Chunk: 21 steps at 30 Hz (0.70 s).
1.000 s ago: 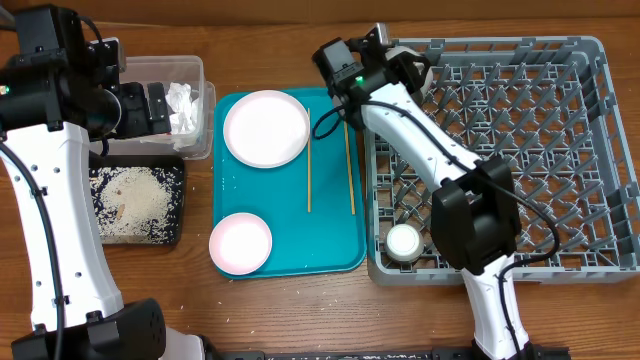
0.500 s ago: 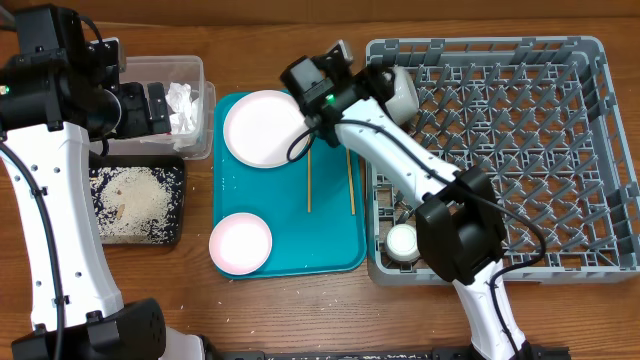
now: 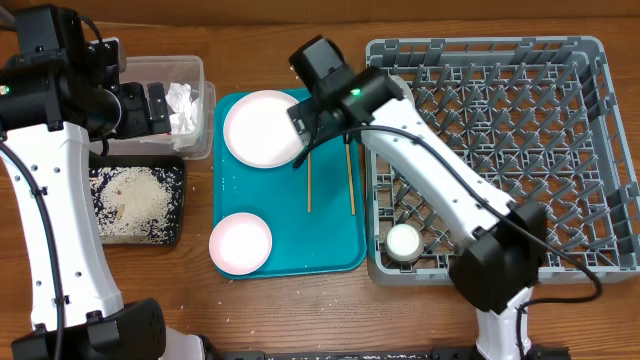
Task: Sort waste into correct bins and load items into the dishwasher
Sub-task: 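Reach the right gripper to the small pink plate on the tray, then grasp the small pink plate edge with the right gripper and lift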
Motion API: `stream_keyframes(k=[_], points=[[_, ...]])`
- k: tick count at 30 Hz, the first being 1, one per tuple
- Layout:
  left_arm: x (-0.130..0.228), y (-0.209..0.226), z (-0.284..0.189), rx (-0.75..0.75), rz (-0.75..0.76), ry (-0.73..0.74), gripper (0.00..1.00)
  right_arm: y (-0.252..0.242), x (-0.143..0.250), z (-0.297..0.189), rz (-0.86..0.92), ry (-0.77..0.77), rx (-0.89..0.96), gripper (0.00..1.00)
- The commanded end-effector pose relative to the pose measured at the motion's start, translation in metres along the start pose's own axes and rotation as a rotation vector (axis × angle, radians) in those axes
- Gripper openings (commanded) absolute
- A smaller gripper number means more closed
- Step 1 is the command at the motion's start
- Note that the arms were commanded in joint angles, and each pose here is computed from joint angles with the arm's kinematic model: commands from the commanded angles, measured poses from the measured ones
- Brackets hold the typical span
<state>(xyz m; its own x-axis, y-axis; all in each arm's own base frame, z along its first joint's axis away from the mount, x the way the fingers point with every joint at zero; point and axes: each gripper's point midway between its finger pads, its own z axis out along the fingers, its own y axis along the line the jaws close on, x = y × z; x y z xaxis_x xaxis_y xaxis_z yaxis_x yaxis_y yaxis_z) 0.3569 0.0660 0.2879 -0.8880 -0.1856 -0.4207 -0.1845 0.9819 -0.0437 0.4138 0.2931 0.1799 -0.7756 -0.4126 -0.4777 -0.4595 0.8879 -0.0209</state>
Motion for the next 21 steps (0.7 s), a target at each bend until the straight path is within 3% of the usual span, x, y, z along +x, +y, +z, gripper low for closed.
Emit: stream_keyframes(k=[1, 10, 16, 21], points=[[-0.004, 0.001, -0.006, -0.004, -0.007, -0.022, 1.0, 0.082, 0.027, -0.001, 0.007, 0.122, -0.459, 0.84], [-0.004, 0.001, -0.006, -0.004, -0.007, -0.022, 1.0, 0.147, 0.1, 0.042, -0.014, 0.283, -0.502, 0.79], [-0.004, 0.001, -0.006, -0.004, -0.007, -0.022, 1.0, 0.163, 0.121, 0.06, -0.042, 0.287, -0.383, 0.8], [-0.004, 0.001, -0.006, -0.004, -0.007, -0.022, 1.0, 0.168, 0.132, 0.078, -0.045, 0.322, -0.39, 0.63]])
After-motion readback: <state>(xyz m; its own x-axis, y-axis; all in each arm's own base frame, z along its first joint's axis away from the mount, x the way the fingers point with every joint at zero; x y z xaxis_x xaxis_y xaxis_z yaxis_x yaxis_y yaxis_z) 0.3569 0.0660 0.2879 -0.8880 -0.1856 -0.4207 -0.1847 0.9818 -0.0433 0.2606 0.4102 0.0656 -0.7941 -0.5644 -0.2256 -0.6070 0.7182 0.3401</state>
